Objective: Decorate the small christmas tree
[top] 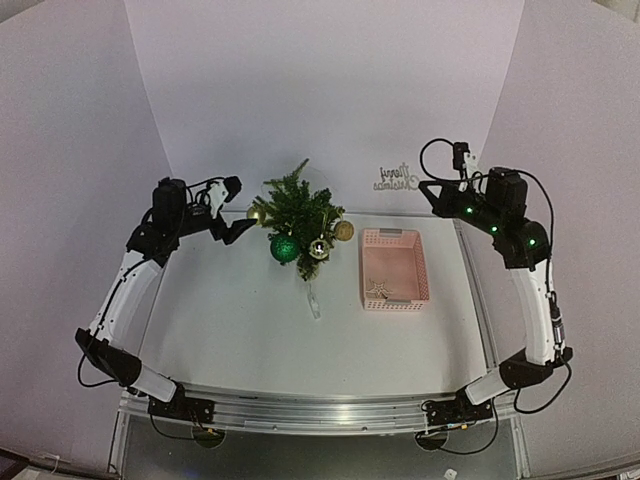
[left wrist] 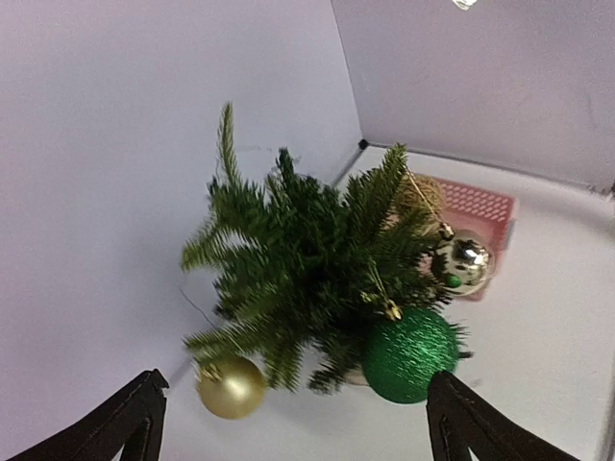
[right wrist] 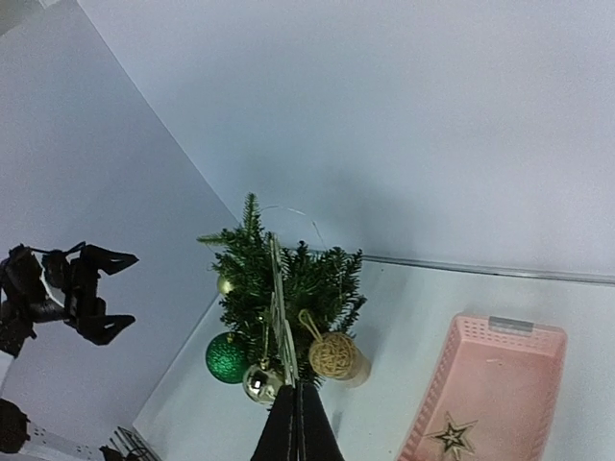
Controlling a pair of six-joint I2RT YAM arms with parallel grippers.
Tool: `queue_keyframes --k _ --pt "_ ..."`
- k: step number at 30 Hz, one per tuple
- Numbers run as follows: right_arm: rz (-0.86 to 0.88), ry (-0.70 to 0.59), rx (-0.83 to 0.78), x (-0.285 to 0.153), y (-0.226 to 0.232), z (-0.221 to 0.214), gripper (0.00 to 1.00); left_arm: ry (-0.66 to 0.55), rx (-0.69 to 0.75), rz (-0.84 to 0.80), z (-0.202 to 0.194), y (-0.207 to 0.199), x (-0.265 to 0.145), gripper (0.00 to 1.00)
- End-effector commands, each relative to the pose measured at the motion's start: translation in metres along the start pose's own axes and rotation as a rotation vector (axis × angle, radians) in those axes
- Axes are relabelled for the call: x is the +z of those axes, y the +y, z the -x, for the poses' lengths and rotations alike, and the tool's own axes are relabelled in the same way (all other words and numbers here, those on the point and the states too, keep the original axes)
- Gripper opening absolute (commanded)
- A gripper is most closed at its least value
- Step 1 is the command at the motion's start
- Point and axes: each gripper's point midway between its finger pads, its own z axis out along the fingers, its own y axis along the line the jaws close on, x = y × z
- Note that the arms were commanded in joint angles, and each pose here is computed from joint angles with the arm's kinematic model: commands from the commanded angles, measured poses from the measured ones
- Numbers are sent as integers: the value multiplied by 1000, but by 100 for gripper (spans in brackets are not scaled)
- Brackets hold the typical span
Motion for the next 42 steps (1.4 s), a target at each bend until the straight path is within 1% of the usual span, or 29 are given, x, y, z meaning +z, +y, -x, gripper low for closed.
queue_keyframes --k 1,4,6,8,13,17,19,23,26,28,32,36,40,42 --pt "126 -96 135 22 32 12 0 -235 715 271 91 -20 -8 95" --pt "182 -132 145 36 61 11 0 -423 1101 410 122 -58 5 97" --pt "223 -155 164 42 77 10 0 -503 1259 431 127 -84 15 97" --pt "258 -193 191 50 87 10 0 -570 1341 458 133 -96 18 97" --pt "307 -230 290 71 99 -2 0 -616 1510 507 120 -115 37 97" --pt "354 -231 330 84 119 -12 0 -658 1653 666 110 -123 52 95" --pt "367 -226 341 89 127 -17 0 -663 1686 725 109 -123 59 92" --pt "360 -243 360 93 134 -23 0 -662 1668 770 118 -119 59 88" --pt "352 -259 391 93 133 -28 0 -681 1658 816 125 -118 55 80" --pt "348 -261 416 94 131 -31 0 -679 1658 825 126 -117 53 79" --pt "328 -268 437 94 126 -34 0 -678 1654 859 130 -114 48 81" --pt "336 -260 452 95 127 -36 0 -624 1630 899 138 -101 45 83" --pt "354 -236 471 99 131 -44 0 -538 1611 892 135 -88 52 79" --pt "351 -225 480 102 130 -50 0 -496 1593 895 135 -81 54 79"
